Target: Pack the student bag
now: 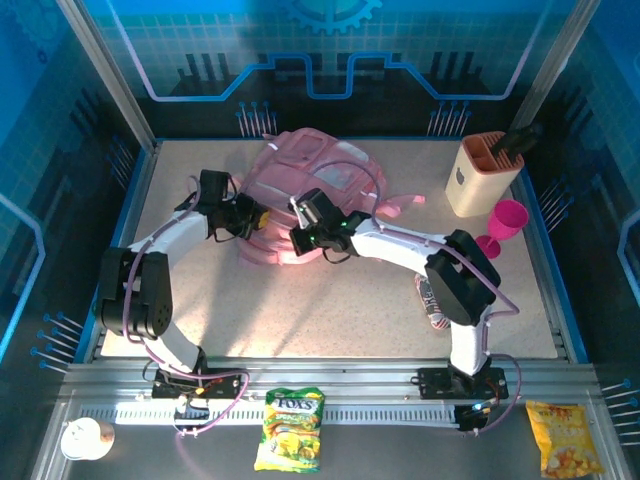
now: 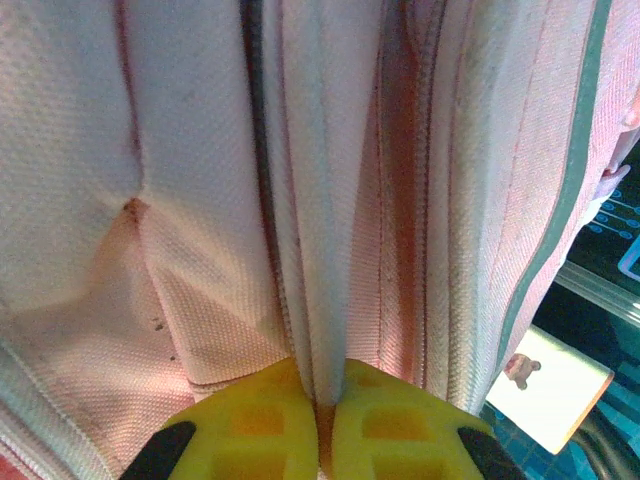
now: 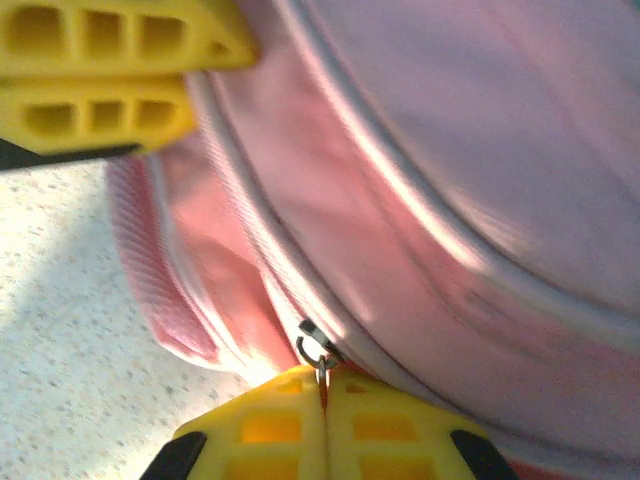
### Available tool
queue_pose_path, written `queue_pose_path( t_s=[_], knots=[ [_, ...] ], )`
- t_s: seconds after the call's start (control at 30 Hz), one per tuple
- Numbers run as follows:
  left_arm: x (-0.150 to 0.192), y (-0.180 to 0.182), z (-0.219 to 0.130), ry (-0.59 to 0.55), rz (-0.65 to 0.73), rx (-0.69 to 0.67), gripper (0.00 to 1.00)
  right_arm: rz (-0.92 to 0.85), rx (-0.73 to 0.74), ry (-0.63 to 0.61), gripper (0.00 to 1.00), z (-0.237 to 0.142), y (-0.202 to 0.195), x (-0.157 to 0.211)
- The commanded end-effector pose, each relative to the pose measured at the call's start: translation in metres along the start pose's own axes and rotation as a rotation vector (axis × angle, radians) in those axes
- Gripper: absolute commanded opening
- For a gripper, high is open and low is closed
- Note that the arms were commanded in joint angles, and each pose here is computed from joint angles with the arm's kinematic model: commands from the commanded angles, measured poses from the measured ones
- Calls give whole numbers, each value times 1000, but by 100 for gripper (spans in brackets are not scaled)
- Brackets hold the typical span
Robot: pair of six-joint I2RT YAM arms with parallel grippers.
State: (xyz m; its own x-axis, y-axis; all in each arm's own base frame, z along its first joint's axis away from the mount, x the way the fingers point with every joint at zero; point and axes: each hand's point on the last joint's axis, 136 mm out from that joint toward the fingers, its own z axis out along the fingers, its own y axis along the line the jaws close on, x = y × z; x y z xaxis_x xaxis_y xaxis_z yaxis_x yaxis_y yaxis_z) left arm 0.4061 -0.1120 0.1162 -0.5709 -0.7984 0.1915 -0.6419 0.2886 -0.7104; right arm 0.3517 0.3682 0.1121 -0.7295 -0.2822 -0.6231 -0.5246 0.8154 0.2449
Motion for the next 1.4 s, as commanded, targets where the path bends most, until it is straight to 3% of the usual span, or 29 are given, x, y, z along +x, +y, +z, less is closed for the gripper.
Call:
queue_pose_path(
  t_s=[0.0, 0.43, 0.57, 0.77, 0.9, 1.0, 1.2, 1.37],
  knots=[
    [-16, -19, -19, -55, 45, 44, 0, 18, 181, 25, 3, -23, -64, 10],
    [-15, -2, -28, -46, 62, 24, 0, 150, 346, -40, 8, -33, -181, -40],
    [-11, -4, -27, -26, 72, 38, 0, 245, 366, -33, 15, -36, -202, -51],
    [-5, -7, -26, 15, 74, 61, 0, 288, 273, -59, 33, -47, -181, -61],
    [-1, -10, -25, 28, 76, 71, 1, 296, 114, -91, 55, -54, -137, -63],
    [1, -11, -22, 36, 71, 76, 2, 306, -30, -108, 63, -51, -98, -64],
    [4, -11, -18, 49, 68, 78, 2, 308, -174, -119, 68, -33, -51, -77],
    [6, -11, -19, 51, 71, 82, 3, 334, -75, -118, 74, -14, -70, -85]
  ],
)
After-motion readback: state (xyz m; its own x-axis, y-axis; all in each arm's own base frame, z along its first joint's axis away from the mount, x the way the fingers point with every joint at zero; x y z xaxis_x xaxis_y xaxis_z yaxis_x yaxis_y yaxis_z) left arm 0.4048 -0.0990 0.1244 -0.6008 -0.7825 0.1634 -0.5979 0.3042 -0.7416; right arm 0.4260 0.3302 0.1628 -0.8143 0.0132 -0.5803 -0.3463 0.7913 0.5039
